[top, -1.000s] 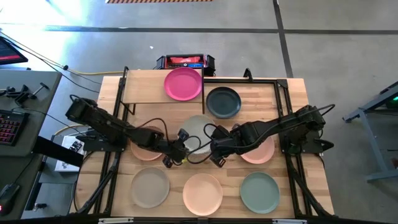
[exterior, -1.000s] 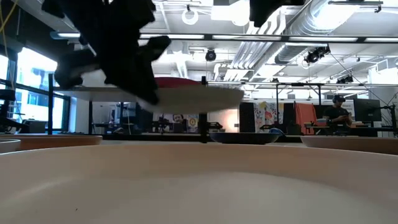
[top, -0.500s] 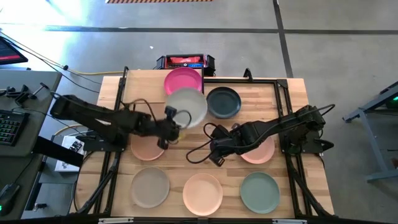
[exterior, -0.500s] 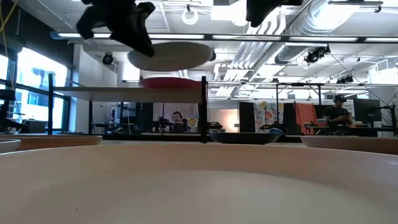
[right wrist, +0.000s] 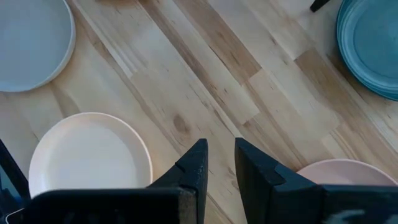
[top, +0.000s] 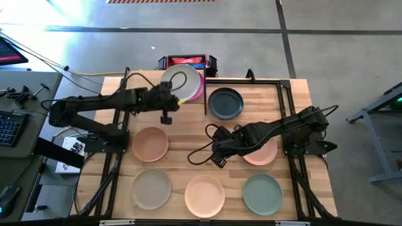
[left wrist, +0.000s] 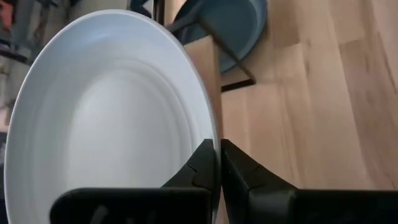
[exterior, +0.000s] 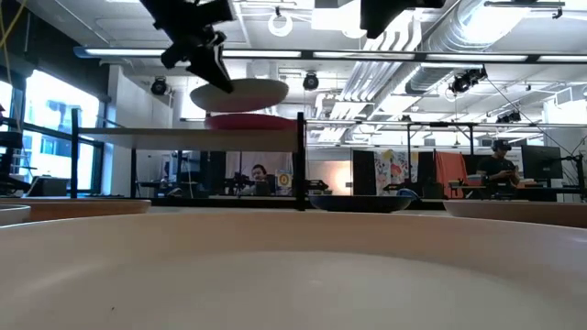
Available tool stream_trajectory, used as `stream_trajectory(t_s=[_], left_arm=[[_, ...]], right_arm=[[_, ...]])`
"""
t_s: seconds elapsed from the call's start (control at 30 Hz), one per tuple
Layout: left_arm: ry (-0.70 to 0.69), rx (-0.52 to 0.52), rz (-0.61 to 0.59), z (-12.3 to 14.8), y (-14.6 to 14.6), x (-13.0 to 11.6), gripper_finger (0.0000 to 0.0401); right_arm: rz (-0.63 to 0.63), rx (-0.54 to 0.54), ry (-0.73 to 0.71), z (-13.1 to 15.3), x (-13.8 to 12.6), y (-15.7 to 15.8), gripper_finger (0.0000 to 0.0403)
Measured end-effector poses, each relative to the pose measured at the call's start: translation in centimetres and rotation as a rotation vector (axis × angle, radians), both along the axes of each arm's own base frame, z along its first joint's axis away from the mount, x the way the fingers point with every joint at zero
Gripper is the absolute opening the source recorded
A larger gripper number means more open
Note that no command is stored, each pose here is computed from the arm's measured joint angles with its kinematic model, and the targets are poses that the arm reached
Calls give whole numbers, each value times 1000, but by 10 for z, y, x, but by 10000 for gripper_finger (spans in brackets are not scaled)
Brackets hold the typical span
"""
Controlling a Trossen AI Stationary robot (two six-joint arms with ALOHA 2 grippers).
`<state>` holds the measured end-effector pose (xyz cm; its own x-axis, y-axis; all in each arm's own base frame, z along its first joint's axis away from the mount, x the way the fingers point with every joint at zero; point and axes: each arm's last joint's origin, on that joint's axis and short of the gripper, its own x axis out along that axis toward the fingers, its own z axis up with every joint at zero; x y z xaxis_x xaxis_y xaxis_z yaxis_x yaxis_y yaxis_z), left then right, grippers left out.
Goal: Place and stack plates onto a shelf
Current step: Stack the top gray plate on top of the pink plate on the shelf
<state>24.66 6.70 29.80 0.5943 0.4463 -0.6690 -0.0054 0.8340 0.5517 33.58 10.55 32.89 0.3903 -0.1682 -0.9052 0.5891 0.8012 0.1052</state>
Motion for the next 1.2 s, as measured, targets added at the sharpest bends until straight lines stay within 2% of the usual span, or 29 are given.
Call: stream_trajectory(t_s=[0.23,0.53,0.67,0.9,1.2], left_arm=[[0,-67,12,-5,21,-2,1],[-46,-31,-56,0,25,2,8],[-37,-57,-77,-5,29,5,6],[24,-79,-42,-21,40,12,6],[27,-68,-20,-22,41,12,15]], right_arm=[[-4,-8,-1,0,0,-1,60],[-19,-38,-13,0,0,-2,60],[-22,-35,-17,0,1,-2,60],[-21,-25,-24,1,2,-2,60],[-23,-22,-32,1,2,-1,60]])
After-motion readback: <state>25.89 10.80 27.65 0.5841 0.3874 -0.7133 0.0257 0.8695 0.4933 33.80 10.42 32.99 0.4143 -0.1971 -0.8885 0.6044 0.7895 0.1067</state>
